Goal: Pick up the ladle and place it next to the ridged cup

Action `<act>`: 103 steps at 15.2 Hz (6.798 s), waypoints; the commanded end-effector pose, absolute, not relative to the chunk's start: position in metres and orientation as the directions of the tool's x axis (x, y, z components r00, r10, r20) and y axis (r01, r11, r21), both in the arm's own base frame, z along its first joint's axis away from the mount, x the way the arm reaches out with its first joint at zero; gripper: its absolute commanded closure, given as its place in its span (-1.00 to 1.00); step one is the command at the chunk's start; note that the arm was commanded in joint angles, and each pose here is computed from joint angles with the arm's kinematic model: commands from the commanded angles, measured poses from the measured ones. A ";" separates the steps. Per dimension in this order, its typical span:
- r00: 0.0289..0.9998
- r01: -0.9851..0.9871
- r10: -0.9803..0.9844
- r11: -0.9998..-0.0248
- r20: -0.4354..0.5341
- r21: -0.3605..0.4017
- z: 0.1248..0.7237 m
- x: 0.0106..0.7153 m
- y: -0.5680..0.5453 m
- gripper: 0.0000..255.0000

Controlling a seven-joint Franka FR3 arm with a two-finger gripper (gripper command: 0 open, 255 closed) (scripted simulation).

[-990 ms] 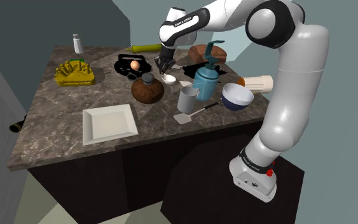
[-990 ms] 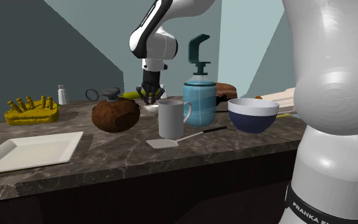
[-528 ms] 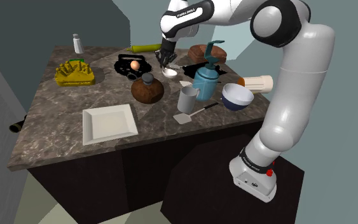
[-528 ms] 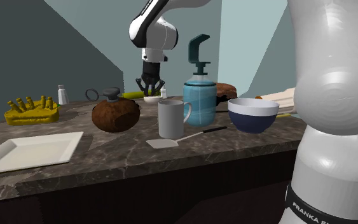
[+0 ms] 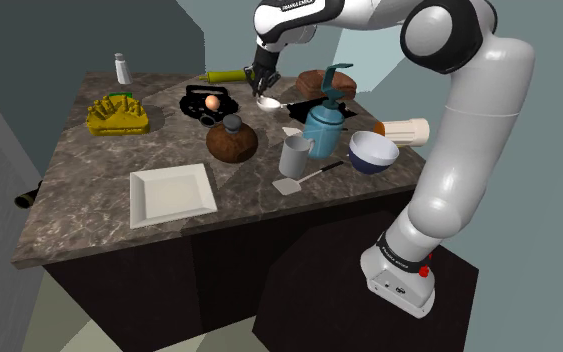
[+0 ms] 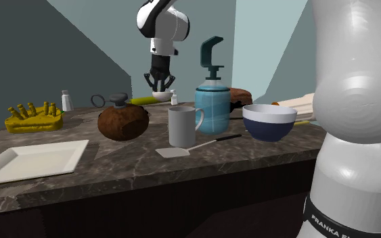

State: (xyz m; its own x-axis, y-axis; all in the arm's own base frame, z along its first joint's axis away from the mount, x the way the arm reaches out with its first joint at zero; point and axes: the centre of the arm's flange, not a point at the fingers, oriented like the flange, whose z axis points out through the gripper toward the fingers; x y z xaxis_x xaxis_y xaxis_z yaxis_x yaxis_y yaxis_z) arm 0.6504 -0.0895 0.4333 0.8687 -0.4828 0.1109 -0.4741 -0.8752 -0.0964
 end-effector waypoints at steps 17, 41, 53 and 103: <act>0.869 -0.474 -0.483 -0.875 0.110 -0.096 0.528 0.650 -0.089 1.00; 0.869 -0.474 -0.483 -0.875 0.110 -0.096 0.534 0.470 -0.317 1.00; 0.869 -0.474 -0.483 -0.875 0.110 -0.096 0.529 0.374 -0.438 1.00; 0.869 -0.474 -0.483 -0.875 0.110 -0.096 0.358 0.372 -0.439 -1.00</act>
